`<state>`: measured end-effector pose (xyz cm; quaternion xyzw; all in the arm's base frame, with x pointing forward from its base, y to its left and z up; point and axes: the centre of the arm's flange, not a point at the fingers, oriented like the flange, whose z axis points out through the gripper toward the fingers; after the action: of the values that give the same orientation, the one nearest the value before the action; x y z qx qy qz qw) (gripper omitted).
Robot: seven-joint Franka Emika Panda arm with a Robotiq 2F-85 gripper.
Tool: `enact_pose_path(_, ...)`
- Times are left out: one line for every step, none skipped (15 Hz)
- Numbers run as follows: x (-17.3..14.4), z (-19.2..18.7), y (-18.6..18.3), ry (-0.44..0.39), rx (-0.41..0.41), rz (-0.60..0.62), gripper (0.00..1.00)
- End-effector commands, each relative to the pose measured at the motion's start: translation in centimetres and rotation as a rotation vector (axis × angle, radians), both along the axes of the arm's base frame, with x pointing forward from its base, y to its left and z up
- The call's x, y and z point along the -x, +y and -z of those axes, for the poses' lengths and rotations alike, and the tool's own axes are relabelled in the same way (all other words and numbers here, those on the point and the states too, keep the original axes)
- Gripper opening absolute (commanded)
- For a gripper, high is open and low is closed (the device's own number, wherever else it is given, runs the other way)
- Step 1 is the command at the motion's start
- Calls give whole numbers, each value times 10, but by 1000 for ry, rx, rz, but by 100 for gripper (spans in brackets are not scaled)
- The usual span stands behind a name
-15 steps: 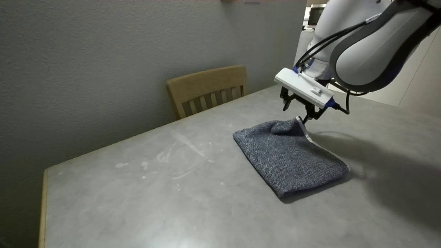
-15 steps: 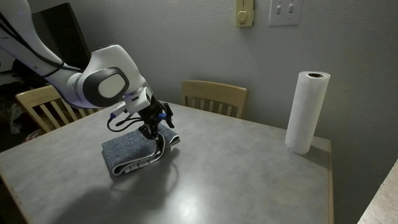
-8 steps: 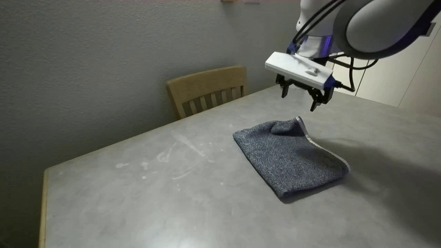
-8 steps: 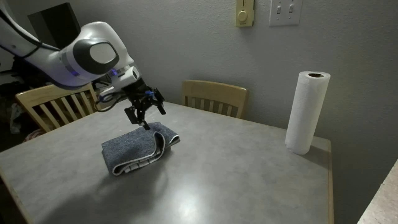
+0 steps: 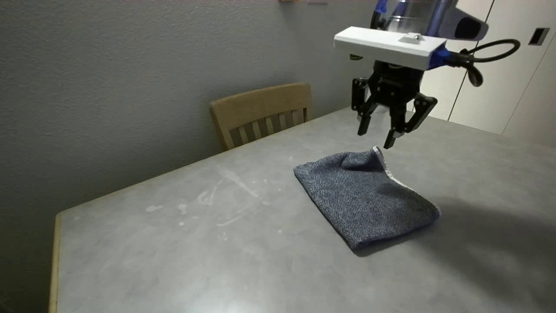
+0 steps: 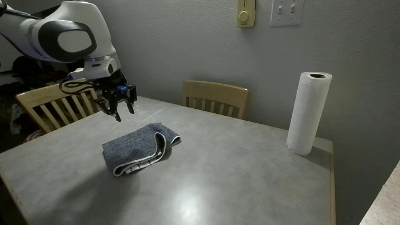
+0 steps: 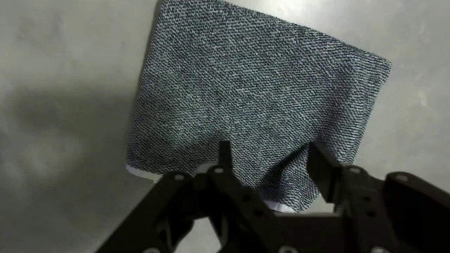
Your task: Fold the towel on the table
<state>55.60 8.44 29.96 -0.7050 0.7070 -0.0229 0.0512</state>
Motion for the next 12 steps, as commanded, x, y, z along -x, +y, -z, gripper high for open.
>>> enact_pose_path(7,23,-22,19,-35,83,28)
enact_pose_path(2,32,-30,20,-5,85,22)
enact_pose_path(-2,40,-35,17,9,77,14)
enact_pose_path(-7,50,-39,9,9,68,8)
enact_pose_path(-13,62,-42,3,9,66,2)
enact_pose_path(-19,73,-44,7,-6,66,0)
enact_pose_path(-24,85,-46,14,-15,62,0)
enact_pose_path(-28,95,-47,20,-21,59,0)
enact_pose_path(-32,105,-48,25,-24,57,0)
enact_pose_path(-35,113,-48,32,-23,49,0)
enact_pose_path(-37,121,-48,45,-6,44,0)
enact_pose_path(-39,132,-48,73,43,51,0)
